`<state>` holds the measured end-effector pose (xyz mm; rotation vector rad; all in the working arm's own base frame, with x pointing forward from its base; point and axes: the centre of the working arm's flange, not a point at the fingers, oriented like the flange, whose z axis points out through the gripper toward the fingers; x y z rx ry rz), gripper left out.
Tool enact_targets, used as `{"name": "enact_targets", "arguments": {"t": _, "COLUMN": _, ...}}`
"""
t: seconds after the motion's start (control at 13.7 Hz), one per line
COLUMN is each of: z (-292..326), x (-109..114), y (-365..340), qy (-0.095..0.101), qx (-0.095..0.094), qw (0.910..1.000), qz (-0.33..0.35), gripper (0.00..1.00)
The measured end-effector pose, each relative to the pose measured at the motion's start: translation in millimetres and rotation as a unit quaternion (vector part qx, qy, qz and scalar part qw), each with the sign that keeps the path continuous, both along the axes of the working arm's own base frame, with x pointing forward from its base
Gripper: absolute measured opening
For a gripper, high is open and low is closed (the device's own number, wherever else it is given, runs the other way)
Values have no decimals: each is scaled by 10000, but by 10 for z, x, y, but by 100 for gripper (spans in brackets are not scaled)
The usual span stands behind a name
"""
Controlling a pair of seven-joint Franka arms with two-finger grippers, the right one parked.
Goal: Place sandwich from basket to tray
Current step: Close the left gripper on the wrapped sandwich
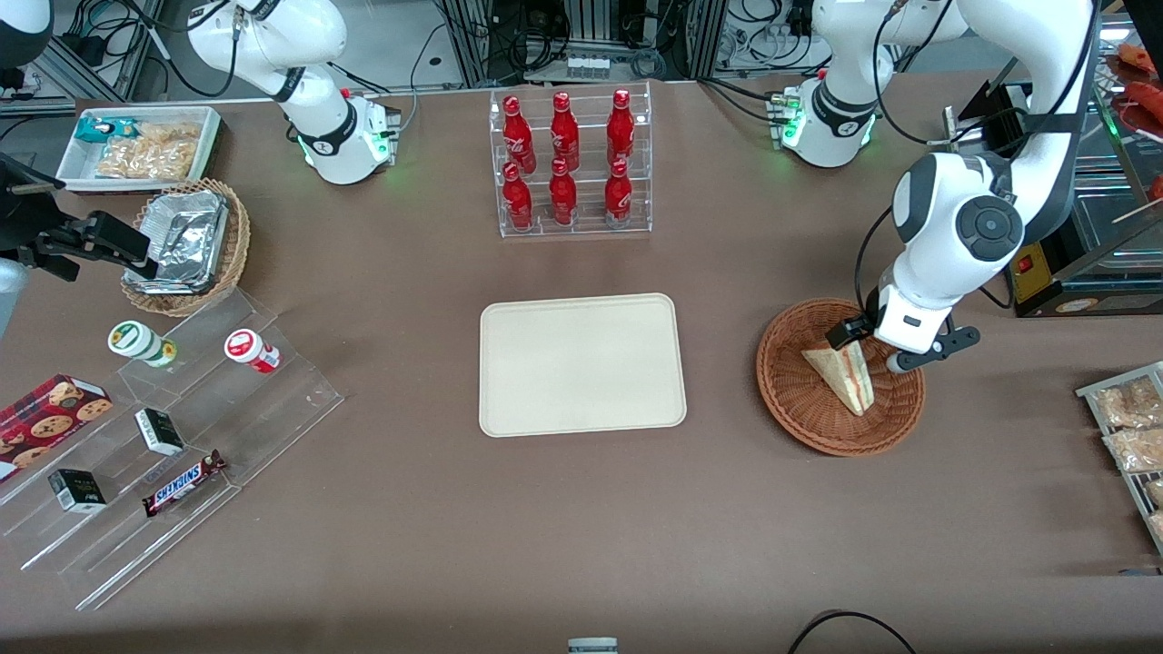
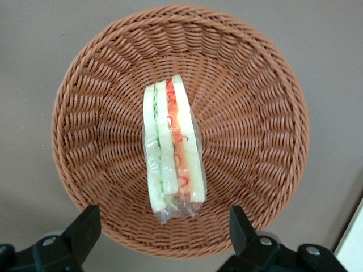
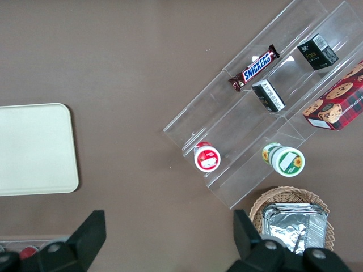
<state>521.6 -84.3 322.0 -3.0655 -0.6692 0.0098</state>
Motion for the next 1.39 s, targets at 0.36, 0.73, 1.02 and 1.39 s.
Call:
{"name": "enact_targets", "arguments": {"t": 0.36, "z": -263, "x": 50, "y": -63, "qy": -73, "qx": -36, "qw": 9972, "qz": 742, "gripper": 100}}
{"name": "enact_targets", "arguments": {"t": 0.73, "z": -501, "x": 75, "y": -65, "qy": -43, "qx": -48, "qw": 9969, "qz": 785, "gripper": 100}}
{"name": "enact_targets", "arguments": {"t": 1.02, "z": -628, "x": 82, "y": -43, "qy": 13, "qx": -42, "qw": 9967, "qz": 808, "gripper": 100}}
{"name": "enact_targets", "arguments": {"t": 1.39, "z": -717, "x": 74, "y": -38, "qy": 93, "qx": -27, "qw": 9967, "qz": 811, "gripper": 98}}
